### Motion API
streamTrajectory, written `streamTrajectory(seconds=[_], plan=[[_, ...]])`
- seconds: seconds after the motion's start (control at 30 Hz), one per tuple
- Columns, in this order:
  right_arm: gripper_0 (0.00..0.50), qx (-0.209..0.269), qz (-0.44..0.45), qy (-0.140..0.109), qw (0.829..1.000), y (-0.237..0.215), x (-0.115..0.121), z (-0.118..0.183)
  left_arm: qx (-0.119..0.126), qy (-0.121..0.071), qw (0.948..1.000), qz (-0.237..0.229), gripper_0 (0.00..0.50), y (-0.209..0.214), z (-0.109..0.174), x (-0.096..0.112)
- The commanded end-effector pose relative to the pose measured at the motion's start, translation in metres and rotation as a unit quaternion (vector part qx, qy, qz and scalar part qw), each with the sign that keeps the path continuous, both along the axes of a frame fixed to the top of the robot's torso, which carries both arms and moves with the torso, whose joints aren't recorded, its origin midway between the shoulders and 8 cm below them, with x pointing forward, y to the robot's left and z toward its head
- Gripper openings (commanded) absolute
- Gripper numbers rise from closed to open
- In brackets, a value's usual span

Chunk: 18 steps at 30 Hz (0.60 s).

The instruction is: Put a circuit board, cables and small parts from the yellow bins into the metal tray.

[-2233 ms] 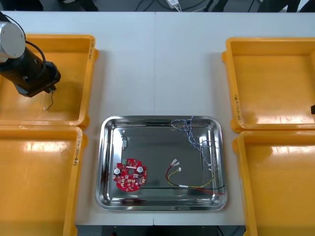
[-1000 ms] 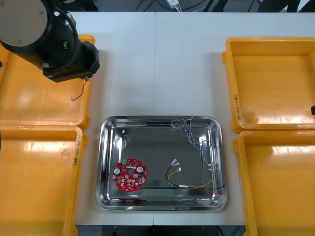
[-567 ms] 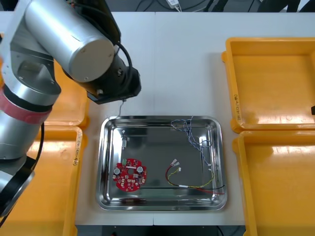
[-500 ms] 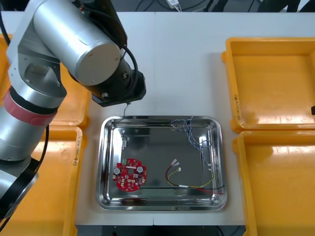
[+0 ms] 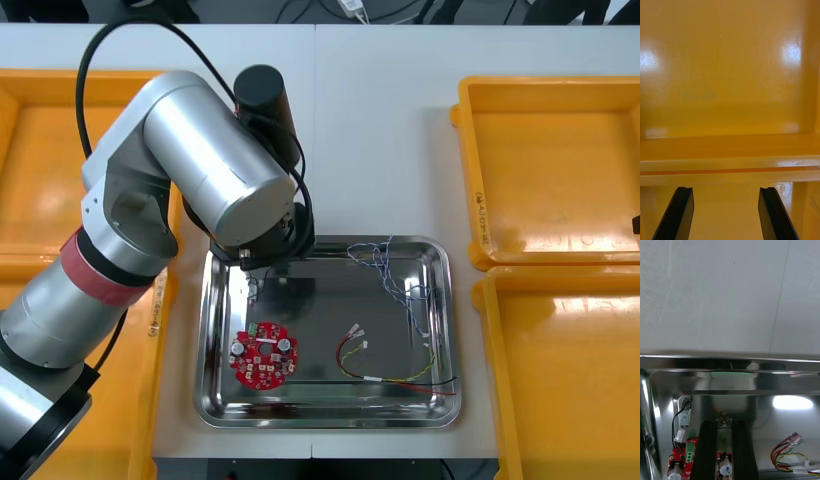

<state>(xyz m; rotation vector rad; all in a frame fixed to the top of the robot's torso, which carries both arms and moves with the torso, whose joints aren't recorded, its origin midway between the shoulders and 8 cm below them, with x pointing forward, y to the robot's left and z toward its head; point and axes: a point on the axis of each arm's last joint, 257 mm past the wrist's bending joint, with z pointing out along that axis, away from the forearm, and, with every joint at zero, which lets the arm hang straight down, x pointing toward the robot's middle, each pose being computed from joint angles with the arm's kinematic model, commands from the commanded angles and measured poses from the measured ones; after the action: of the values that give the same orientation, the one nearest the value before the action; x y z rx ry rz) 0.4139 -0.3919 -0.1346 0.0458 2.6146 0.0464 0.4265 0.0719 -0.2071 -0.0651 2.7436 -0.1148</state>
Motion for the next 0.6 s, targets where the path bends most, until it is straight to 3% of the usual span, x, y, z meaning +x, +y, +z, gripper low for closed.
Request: streamTrajectory(seconds=[0.03, 0.6], plan=[[0.500, -0.030, -0.006, -0.015, 0.999, -0.022, 0.001, 0.020, -0.018, 0.007, 0.9998, -0.004, 0.004, -0.020, -0.019, -0.014], [0.500, -0.030, -0.006, -0.015, 0.999, -0.022, 0.001, 0.020, -0.022, 0.006, 0.9997, -0.005, 0.005, -0.017, -0.060, -0.024]])
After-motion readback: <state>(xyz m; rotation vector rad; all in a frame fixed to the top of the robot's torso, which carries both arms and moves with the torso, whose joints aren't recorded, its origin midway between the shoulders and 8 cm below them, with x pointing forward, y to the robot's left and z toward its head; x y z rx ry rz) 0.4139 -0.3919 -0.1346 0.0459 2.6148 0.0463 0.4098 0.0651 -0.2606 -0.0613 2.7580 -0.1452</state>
